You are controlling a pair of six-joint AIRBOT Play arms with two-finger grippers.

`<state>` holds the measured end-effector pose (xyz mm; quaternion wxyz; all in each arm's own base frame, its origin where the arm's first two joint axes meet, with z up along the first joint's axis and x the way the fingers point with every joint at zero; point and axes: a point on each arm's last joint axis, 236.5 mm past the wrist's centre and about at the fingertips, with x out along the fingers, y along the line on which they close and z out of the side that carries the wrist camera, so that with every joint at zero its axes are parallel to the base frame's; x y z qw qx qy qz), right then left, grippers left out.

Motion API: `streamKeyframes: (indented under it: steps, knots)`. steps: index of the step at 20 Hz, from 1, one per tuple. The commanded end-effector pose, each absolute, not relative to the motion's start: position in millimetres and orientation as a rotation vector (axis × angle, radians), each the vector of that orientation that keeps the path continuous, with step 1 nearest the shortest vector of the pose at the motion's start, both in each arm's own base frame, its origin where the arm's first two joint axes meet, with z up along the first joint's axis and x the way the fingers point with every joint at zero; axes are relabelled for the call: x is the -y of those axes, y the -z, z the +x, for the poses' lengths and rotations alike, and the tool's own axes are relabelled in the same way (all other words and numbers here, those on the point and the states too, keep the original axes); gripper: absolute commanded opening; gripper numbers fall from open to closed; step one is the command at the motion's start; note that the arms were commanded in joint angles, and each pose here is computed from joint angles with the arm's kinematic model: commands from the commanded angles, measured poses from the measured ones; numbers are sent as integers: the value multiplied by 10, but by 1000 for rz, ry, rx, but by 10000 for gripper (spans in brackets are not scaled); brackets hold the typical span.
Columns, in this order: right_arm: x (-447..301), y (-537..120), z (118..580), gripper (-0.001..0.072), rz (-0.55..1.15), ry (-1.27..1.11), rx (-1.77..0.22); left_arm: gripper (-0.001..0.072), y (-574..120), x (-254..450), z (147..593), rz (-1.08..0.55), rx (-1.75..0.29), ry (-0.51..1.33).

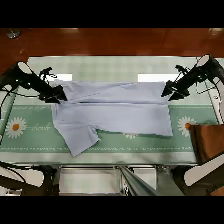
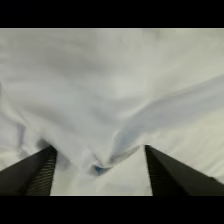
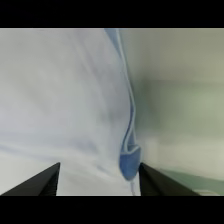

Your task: Fold the shirts.

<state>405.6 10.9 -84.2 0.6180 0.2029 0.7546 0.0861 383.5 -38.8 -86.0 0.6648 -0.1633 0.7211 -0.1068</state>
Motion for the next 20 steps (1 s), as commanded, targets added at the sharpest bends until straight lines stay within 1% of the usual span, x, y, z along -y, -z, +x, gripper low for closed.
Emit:
streamKeyframes:
  steps: [1,2,4,6,7,8,9,10,11,13,15,18,20]
  knots:
    - [57,654,3907,583,408,-162,-1765,701,825,239,3583,-321,-1735,206]
    - [187,527,3910,583,371,-124,-1727,700,784,106,3515,-280,-1748,178]
    - [407,223,3967,583,384,-60,-1577,700,646,-201,3363,-243,-1715,85]
    - [604,-12,3907,583,454,-9,-1422,700,528,-437,3149,-307,-1645,10]
    - [661,-63,3807,582,487,4,-1363,700,510,-527,3009,-366,-1606,-28]
    - [676,-71,3673,583,533,13,-1306,701,515,-531,2861,-482,-1552,-55]
    - [631,-42,3526,582,583,7,-1258,700,538,-432,2729,-633,-1503,-58]
    - [528,2,3386,582,622,-16,-1222,700,572,-264,2612,-779,-1452,-26]
    - [382,53,3249,582,663,-45,-1190,700,604,-125,2535,-874,-1407,8]
    - [89,134,3051,582,737,-103,-1153,700,700,27,2398,-979,-1356,14]
    - [-134,177,2922,581,796,-157,-1141,700,800,115,2329,-1009,-1336,-3]
    - [-264,251,2799,580,833,-183,-1162,700,787,376,2417,-1064,-1270,86]
    - [-301,255,2761,580,846,-192,-1178,700,833,493,2382,-1052,-1289,106]
